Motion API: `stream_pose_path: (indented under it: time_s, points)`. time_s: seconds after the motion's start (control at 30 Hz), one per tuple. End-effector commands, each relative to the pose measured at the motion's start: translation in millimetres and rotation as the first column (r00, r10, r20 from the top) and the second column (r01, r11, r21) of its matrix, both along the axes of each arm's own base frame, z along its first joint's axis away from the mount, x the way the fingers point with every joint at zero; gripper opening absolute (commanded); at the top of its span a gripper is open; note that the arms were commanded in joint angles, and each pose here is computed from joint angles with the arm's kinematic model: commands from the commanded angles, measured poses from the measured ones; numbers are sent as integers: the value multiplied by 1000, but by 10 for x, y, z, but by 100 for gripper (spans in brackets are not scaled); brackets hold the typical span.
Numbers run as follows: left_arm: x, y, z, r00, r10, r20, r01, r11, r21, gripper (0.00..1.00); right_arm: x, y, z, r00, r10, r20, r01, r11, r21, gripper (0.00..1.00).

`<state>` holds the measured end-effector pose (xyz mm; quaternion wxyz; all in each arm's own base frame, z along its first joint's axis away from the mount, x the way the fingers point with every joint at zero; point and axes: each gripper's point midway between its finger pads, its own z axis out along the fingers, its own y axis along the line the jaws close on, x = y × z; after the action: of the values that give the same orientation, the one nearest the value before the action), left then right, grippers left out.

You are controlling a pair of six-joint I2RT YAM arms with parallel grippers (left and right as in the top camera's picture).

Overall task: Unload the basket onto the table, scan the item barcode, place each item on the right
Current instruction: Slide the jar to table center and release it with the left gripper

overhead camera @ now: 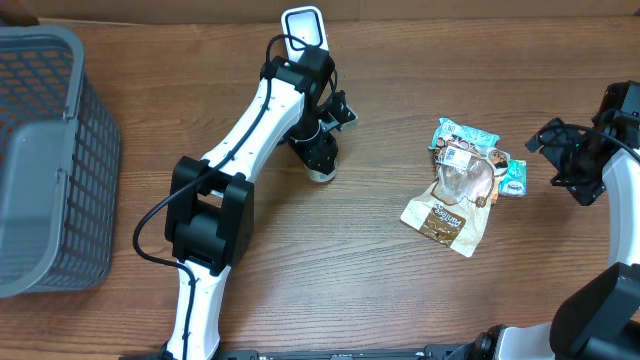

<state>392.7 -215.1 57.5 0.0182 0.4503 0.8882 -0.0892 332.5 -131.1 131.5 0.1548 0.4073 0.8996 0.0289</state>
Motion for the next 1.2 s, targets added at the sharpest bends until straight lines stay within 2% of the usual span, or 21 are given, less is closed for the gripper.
stream_pose_path:
  time_s: [0.0, 0.13, 0.2, 0.27, 0.33, 0.43, 0.6, 0.77, 0.83, 0.9, 0.93, 0.97, 1.0, 1.17]
  points:
    - [-21, -66, 15, 1000, -29, 1, 29, 999, -22, 57, -16, 9, 51, 1000, -4, 16, 4, 1000, -4, 100]
    - [-16, -67, 20, 1000, -18, 1, 18, 1000, -22, 63, -15, 8, 52, 1000, -4, 17, 4, 1000, -4, 100]
    - [10, -72, 49, 1000, 11, 5, -11, 1000, -24, 74, -15, 8, 52, 1000, -4, 17, 4, 1000, -4, 100]
    - [55, -81, 112, 999, 42, 16, -42, 999, -26, 90, -15, 8, 52, 1000, -4, 17, 4, 1000, -4, 100]
    - [158, -59, 234, 994, 101, 53, -100, 995, -9, 100, -16, 9, 51, 1000, -4, 16, 4, 1000, -4, 100]
    - [340, 15, 513, 968, 213, 133, -217, 976, 19, 100, -15, 8, 52, 1000, -4, 17, 4, 1000, -4, 100]
    - [459, 108, 1181, 903, 369, 219, -374, 927, -19, 100, -16, 8, 51, 1000, -4, 16, 4, 1000, -4, 100]
    - [426, 408, 1711, 730, 641, 240, -644, 761, -74, 100, -16, 9, 51, 1000, -4, 16, 4, 1000, -4, 100]
    - [400, 482, 1834, 707, 666, 237, -666, 740, -91, 90, -16, 8, 51, 1000, -4, 16, 4, 1000, -4, 100]
    - [404, 540, 1904, 700, 671, 244, -670, 736, -102, 58, -16, 9, 51, 1000, -4, 16, 4, 1000, -4, 100]
    - [409, 563, 1911, 698, 673, 245, -672, 733, -103, 41, -15, 8, 52, 1000, -4, 17, 4, 1000, -4, 100]
    - [416, 580, 1911, 695, 677, 242, -675, 730, -105, 19, -15, 8, 52, 1000, -4, 17, 4, 1000, -4, 100]
    - [419, 591, 1910, 693, 679, 242, -677, 728, -104, 4, -15, 8, 52, 1000, -4, 17, 4, 1000, -4, 100]
    - [429, 620, 1908, 689, 684, 242, -682, 724, -104, 4, -14, 12, 51, 1000, -3, 17, 3, 1000, -1, 100]
